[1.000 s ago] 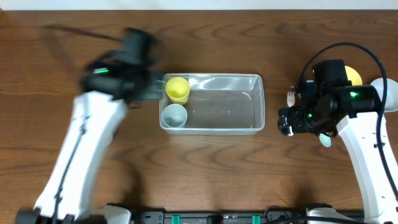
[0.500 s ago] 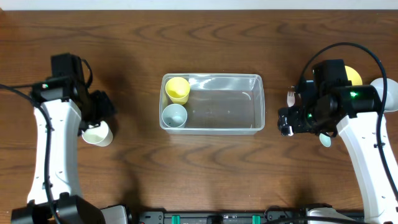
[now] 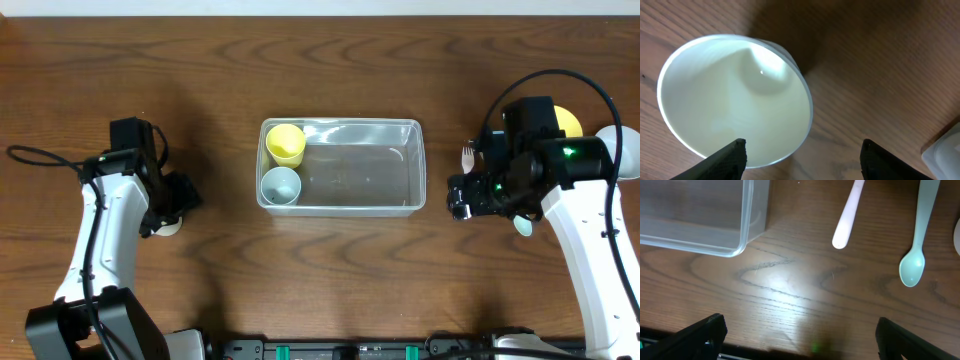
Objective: Pack container
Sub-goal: 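Return the left gripper and grasp the white cup rim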
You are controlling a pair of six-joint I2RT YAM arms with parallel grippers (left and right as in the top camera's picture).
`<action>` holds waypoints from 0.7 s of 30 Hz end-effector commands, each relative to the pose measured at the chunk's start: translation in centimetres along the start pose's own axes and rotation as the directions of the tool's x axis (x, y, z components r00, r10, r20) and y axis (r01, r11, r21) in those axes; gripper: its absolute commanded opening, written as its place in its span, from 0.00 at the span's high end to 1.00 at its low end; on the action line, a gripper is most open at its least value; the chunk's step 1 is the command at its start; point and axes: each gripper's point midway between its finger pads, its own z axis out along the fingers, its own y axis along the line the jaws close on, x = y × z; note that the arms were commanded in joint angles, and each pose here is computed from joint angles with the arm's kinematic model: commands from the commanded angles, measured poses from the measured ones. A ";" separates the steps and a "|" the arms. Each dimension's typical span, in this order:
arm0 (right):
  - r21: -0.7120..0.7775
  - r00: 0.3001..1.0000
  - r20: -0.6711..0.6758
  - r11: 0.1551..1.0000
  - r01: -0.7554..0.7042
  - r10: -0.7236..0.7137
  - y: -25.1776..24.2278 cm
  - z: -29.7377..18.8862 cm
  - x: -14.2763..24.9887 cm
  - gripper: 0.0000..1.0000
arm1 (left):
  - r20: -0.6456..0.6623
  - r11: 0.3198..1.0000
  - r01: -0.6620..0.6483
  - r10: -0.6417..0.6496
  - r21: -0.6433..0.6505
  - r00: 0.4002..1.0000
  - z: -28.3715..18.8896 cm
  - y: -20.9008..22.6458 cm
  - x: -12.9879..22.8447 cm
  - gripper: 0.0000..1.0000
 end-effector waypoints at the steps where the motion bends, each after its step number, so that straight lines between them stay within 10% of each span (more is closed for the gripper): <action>1: 0.002 1.000 0.012 1.000 0.018 -0.018 0.2 -0.3 -0.4 0.04 | -0.005 1.000 0.019 -0.019 -0.016 1.000 0.2 0.4 0.1 0.28; 21: 0.002 1.000 -0.025 1.000 0.010 -0.010 0.2 -0.4 0.5 0.02 | -0.036 0.998 0.017 -0.019 -0.066 0.999 1.6 1.6 1.5 0.29</action>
